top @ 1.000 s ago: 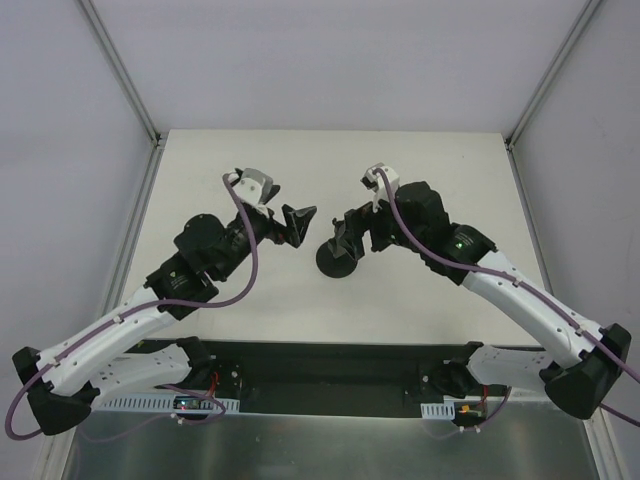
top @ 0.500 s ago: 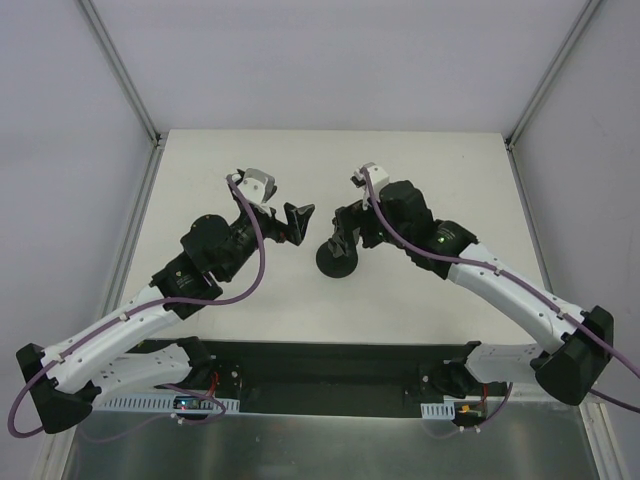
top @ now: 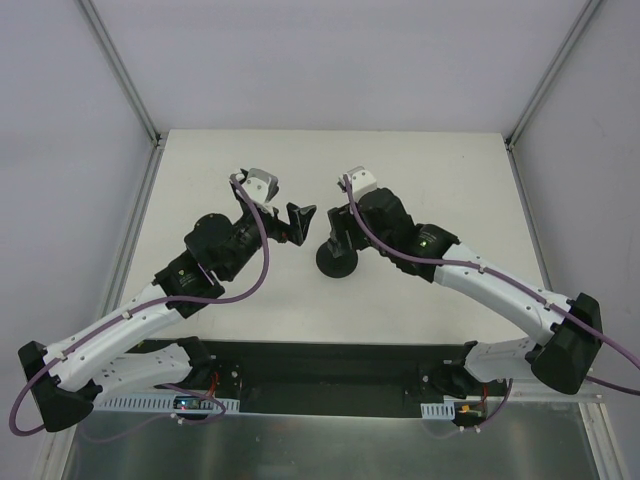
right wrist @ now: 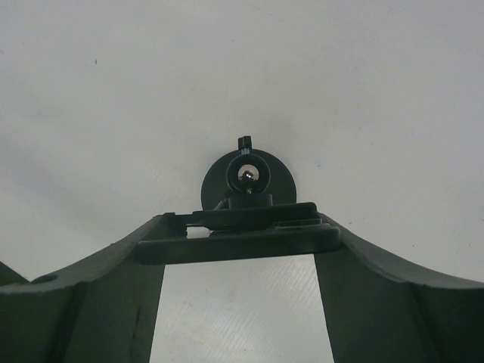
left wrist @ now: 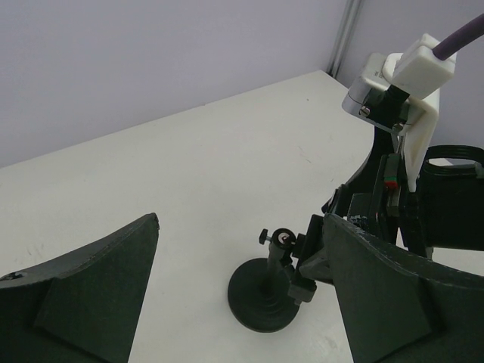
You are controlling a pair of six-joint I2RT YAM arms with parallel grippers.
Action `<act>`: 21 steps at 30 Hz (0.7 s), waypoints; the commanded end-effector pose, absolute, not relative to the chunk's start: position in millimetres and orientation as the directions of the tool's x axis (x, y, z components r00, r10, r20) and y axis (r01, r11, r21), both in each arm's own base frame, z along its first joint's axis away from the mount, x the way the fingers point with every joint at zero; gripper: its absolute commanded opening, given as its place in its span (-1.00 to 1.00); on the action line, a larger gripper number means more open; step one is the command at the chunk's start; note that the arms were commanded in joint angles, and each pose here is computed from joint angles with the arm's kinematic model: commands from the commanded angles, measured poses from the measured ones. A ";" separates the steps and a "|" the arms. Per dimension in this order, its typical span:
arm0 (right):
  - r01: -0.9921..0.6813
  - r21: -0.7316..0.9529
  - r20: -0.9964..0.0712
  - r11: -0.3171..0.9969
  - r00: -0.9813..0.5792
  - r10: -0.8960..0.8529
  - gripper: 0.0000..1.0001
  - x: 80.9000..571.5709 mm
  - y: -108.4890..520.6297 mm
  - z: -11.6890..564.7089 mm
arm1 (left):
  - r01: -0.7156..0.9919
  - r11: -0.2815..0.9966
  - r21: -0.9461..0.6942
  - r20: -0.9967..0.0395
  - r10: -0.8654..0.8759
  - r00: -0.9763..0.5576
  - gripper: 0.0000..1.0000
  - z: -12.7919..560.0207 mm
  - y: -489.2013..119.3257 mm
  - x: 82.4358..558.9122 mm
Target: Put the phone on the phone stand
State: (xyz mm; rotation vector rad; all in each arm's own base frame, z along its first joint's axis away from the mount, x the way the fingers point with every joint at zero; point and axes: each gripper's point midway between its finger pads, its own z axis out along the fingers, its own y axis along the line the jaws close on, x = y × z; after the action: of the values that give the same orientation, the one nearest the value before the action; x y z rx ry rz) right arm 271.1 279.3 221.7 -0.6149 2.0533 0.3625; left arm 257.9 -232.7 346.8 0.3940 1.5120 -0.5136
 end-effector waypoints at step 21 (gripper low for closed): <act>0.071 -0.005 -0.911 0.997 -0.412 0.025 -0.99 299.8 131.3 290.2 | 0.587 0.802 -0.113 -0.993 -0.114 -0.034 0.71 352.8 -240.0 252.9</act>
State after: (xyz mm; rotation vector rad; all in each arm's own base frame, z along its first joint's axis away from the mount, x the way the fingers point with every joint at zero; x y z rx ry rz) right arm 297.0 190.7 230.3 -0.2368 2.1282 0.0701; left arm 253.9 -238.6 346.3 0.4038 1.5158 -0.5582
